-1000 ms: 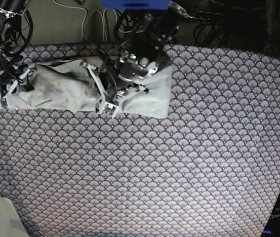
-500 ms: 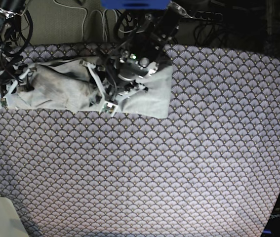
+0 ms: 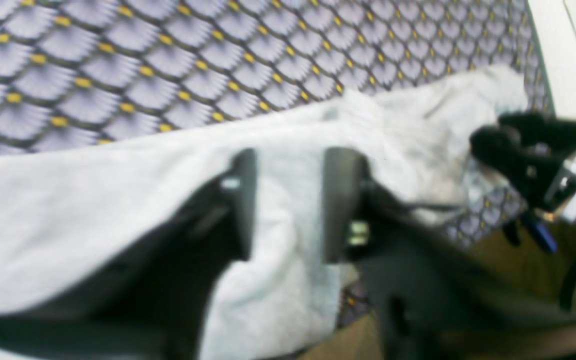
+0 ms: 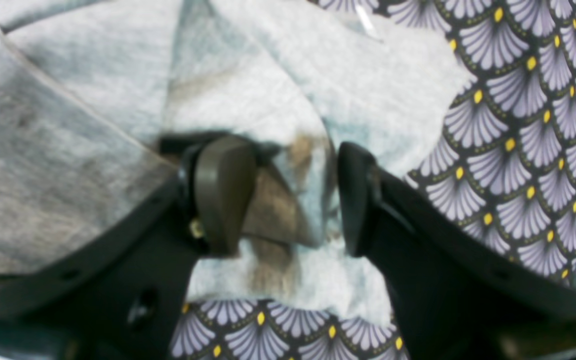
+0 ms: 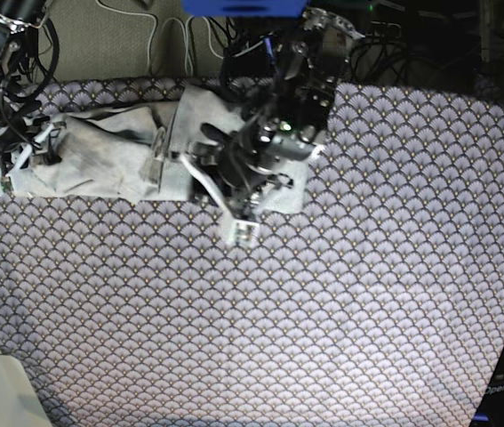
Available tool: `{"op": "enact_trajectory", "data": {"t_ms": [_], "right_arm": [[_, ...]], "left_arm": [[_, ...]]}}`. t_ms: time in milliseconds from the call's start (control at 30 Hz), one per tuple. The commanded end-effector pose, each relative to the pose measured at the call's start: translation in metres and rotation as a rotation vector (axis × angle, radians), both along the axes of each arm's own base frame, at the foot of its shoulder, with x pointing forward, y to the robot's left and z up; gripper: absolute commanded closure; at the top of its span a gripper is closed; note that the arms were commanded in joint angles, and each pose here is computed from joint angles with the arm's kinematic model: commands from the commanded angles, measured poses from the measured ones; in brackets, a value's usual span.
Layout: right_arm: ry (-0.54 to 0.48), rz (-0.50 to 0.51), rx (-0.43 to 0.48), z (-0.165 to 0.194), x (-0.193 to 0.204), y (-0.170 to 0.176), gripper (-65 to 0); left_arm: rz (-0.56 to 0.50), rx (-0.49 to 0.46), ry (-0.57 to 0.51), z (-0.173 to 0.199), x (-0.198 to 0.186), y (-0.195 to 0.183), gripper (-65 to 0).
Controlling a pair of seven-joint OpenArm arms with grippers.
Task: Fold the T-shirt properly
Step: 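Lift the strip end with the left gripper and fold it toward the right gripper, then release the folded end and move the left gripper away to the side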
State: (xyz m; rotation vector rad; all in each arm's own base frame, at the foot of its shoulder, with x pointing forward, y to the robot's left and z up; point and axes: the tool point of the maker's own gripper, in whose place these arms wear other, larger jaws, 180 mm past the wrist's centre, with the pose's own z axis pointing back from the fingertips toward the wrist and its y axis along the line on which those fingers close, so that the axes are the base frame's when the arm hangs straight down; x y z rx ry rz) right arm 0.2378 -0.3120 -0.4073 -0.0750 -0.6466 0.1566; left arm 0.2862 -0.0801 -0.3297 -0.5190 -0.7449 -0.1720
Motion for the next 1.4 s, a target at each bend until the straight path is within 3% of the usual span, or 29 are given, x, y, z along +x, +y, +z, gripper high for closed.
{"op": "enact_trajectory", "data": {"t_ms": [0,33,133,367,733,933,1167,1367], "right_arm": [[-0.045,0.005,-0.024,0.014,0.009,-0.007,-31.4],[-0.045,0.005,-0.024,0.014,0.009,-0.007,-31.4],[-0.052,0.005,-0.024,0.016,0.012,-0.007,-31.4],[-0.053,0.005,-0.024,0.016,0.012,-0.007,-31.4],[-0.055,0.006,-0.023,0.016,0.013,-0.007,-31.4],[-0.052,0.003,-0.024,0.016,0.011,-0.008,-31.4],[-0.053,0.001,-0.024,0.016,0.011,-0.008,-31.4],[-0.056,0.001,-0.024,0.017,0.012,-0.008,-31.4]], "left_arm": [[0.010,-0.024,-0.018,0.007,0.001,0.000,-5.2],[0.024,-0.012,-0.005,0.001,-0.001,0.008,0.0],[0.034,0.007,0.037,-0.013,-0.014,0.022,-2.4],[0.012,0.069,0.050,-0.017,-0.041,0.053,-0.3],[0.008,0.111,0.090,-0.033,-0.056,0.065,-0.4],[0.133,0.127,0.182,-0.049,-0.065,0.085,-0.4],[0.045,0.166,0.323,-0.060,-0.093,0.078,-0.4],[0.031,0.178,0.298,-0.052,-0.095,0.083,-0.4]]}}
